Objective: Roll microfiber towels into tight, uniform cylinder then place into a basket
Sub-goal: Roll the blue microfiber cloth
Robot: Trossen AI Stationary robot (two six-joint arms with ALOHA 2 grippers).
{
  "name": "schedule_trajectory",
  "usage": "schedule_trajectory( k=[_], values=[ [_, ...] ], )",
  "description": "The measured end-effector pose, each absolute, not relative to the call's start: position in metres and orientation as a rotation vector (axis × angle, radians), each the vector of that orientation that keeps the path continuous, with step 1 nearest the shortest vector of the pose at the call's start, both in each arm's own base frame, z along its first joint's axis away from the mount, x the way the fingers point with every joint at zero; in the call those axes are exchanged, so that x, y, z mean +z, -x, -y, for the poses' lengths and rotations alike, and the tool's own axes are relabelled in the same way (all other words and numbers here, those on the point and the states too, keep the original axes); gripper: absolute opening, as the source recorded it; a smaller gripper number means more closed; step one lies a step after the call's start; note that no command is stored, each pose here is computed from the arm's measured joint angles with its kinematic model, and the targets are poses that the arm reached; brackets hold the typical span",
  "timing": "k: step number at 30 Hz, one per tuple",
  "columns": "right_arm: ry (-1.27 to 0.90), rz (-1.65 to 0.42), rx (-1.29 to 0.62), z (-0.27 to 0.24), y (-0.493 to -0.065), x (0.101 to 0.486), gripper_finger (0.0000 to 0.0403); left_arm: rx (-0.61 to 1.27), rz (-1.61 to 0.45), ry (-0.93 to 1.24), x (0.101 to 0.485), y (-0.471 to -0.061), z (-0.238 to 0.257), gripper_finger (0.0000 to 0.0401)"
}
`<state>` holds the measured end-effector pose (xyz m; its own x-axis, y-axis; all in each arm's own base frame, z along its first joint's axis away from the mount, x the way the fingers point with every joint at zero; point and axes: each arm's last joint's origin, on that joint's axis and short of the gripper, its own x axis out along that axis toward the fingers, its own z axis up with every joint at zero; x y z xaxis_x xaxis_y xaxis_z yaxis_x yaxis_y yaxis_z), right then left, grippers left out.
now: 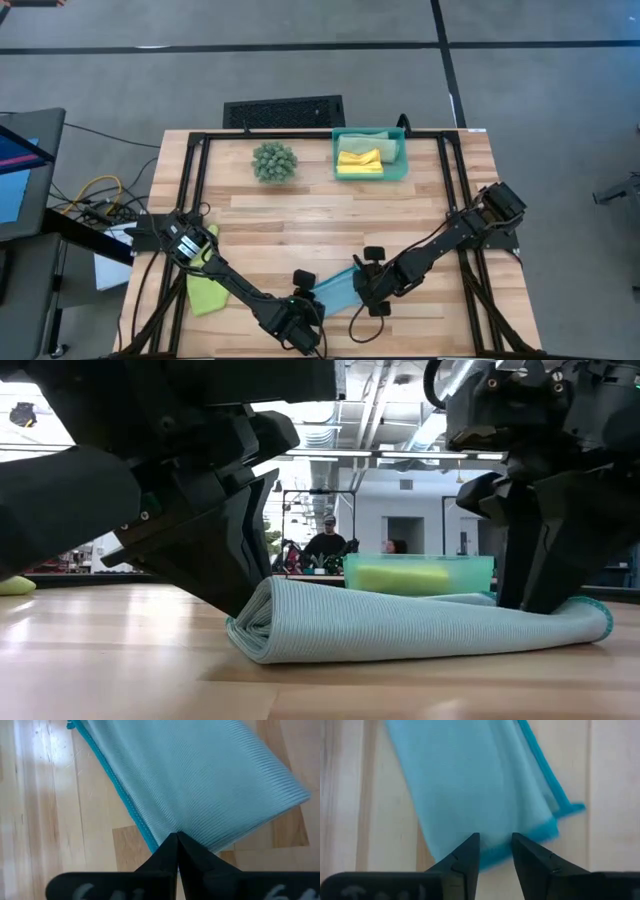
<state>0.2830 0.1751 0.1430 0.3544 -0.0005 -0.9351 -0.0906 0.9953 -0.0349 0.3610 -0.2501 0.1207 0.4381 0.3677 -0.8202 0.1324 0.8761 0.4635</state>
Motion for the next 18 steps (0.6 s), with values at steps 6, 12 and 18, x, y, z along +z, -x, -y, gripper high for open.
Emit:
schedule_trajectory(
  k=[6,12,18],
  values=[
    [0.12,-1.095,0.116,-0.188,-0.275,0.163,0.0139,0.144,-1.12,-0.534,0.127,-0.364,0.253,0.0],
    [0.201,-0.869,0.3,-0.219,-0.285,0.162,0.0137,0.141,-1.084,-0.553,0.149,-0.369,0.263,0.0],
    [0.367,-0.762,0.408,-0.231,-0.296,0.142,0.0139,0.149,-1.025,-0.549,0.154,-0.375,0.264,0.0]
  ],
)
